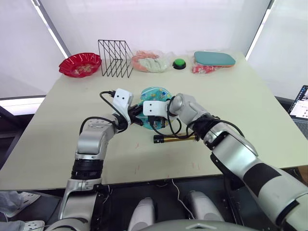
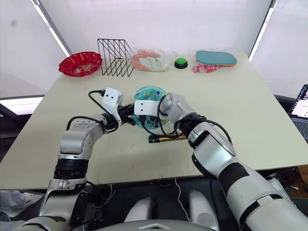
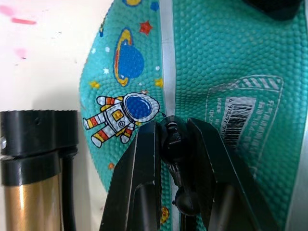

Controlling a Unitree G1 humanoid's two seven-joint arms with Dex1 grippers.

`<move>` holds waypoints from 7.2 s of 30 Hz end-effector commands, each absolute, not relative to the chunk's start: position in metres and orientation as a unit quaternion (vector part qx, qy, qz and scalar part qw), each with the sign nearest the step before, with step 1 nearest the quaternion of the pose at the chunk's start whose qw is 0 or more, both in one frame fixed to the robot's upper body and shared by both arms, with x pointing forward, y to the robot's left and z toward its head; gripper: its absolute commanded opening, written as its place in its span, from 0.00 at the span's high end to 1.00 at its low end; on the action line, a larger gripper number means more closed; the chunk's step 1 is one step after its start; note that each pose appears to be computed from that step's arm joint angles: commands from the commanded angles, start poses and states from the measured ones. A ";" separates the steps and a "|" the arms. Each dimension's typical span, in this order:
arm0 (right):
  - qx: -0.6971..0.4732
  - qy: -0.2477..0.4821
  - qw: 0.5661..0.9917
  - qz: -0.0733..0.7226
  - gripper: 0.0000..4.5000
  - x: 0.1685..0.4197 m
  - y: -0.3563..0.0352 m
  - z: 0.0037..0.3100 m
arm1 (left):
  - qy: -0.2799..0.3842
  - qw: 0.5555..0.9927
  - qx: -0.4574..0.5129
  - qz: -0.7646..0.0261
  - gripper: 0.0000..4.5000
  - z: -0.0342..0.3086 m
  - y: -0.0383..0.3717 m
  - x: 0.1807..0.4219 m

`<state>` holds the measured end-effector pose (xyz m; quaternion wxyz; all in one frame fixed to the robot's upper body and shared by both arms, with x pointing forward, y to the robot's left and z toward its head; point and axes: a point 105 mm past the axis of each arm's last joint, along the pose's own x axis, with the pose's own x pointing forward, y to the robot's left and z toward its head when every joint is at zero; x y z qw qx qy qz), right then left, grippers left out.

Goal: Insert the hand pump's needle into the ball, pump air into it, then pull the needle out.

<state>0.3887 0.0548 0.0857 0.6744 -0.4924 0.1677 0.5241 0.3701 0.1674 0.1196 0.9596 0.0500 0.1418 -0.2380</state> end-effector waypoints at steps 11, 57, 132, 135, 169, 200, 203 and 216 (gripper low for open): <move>-0.480 0.313 0.689 0.443 0.93 0.382 -0.015 -0.001 | 0.140 0.947 0.043 -0.287 1.00 0.123 0.150 0.360; -0.141 0.009 0.861 0.489 0.00 0.282 -0.109 0.201 | 0.055 0.938 0.005 -0.342 0.21 0.179 0.167 0.336; -0.151 0.101 0.909 0.376 0.00 0.186 -0.201 0.161 | 0.341 0.490 0.487 -0.638 0.40 0.071 -0.047 0.338; -0.152 0.103 0.908 0.376 0.00 0.186 -0.203 0.160 | 0.345 0.498 0.474 -0.639 0.75 0.073 -0.046 0.339; 0.100 0.025 0.905 0.413 0.00 0.255 -0.136 0.201 | -0.023 0.765 0.009 -0.643 0.78 0.145 -0.003 0.300; 0.143 -0.010 0.883 0.446 0.12 0.278 -0.097 0.213 | -0.103 0.764 0.010 -0.636 0.78 0.152 -0.004 0.301; 0.145 -0.016 0.883 0.446 0.40 0.280 -0.097 0.215 | -0.103 0.765 0.009 -0.636 0.78 0.153 -0.004 0.301; 0.127 -0.019 0.876 0.464 0.53 0.278 -0.091 0.217 | -0.066 0.778 -0.007 -0.624 0.35 0.149 0.014 0.305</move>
